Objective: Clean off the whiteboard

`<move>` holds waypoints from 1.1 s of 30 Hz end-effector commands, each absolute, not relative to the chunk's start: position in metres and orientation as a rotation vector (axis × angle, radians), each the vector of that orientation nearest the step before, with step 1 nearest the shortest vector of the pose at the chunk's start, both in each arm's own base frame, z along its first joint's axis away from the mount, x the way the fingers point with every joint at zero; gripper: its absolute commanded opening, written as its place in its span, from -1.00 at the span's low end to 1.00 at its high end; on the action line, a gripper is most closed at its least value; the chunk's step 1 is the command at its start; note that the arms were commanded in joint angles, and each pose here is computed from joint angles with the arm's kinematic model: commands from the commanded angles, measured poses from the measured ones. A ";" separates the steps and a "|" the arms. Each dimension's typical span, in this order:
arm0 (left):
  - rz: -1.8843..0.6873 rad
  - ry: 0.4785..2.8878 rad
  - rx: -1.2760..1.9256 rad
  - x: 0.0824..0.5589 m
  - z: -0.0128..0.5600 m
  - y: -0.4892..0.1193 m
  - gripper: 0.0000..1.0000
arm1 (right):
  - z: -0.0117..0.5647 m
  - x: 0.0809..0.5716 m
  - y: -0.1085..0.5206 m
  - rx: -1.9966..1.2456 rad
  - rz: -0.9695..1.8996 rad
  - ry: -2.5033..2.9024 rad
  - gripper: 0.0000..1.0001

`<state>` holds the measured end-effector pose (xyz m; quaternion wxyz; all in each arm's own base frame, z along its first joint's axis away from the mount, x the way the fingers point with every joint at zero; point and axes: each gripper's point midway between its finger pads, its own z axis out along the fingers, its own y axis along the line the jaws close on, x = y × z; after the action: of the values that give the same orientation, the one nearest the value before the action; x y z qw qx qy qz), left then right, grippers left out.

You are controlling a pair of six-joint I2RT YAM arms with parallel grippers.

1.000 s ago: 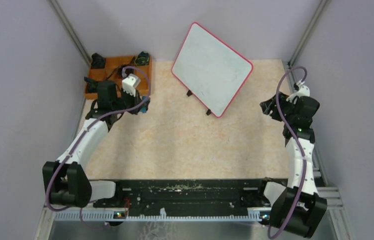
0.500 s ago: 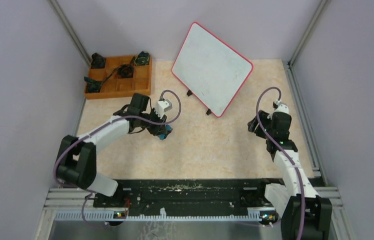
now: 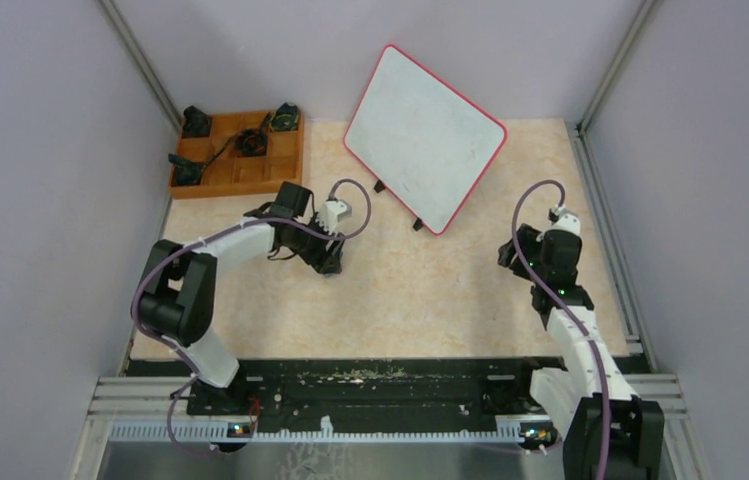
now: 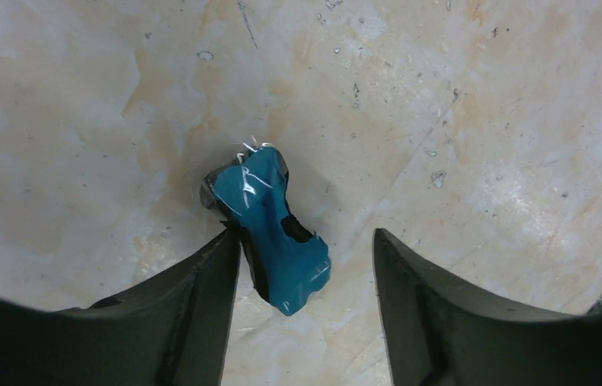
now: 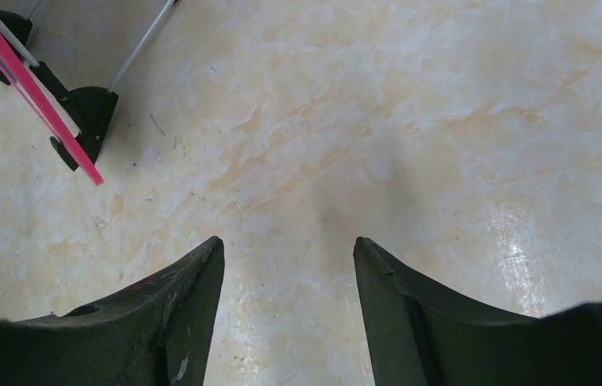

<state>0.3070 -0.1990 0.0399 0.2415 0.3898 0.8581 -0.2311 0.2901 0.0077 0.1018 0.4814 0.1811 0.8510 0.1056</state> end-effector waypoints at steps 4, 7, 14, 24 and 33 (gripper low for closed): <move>-0.465 2.209 0.977 0.335 0.078 -0.189 1.00 | 0.115 0.308 0.020 0.362 0.285 2.015 0.37; -0.434 2.145 0.923 0.344 0.096 -0.181 1.00 | 0.116 0.309 0.024 0.341 0.285 2.017 0.46; -0.443 2.058 0.836 0.355 0.131 -0.164 1.00 | 0.117 0.314 0.035 0.307 0.294 2.019 0.91; -0.272 1.989 0.495 0.380 0.151 -0.085 1.00 | 0.119 0.313 0.033 0.328 0.275 1.995 0.95; -0.237 1.938 0.401 0.378 0.160 -0.054 0.99 | 0.112 0.314 0.035 0.342 0.292 2.020 0.97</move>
<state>0.3741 -0.0595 0.1451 0.5113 0.1805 0.8345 -0.0977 0.3036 0.0326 0.0990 0.4892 0.1428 0.8530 0.1126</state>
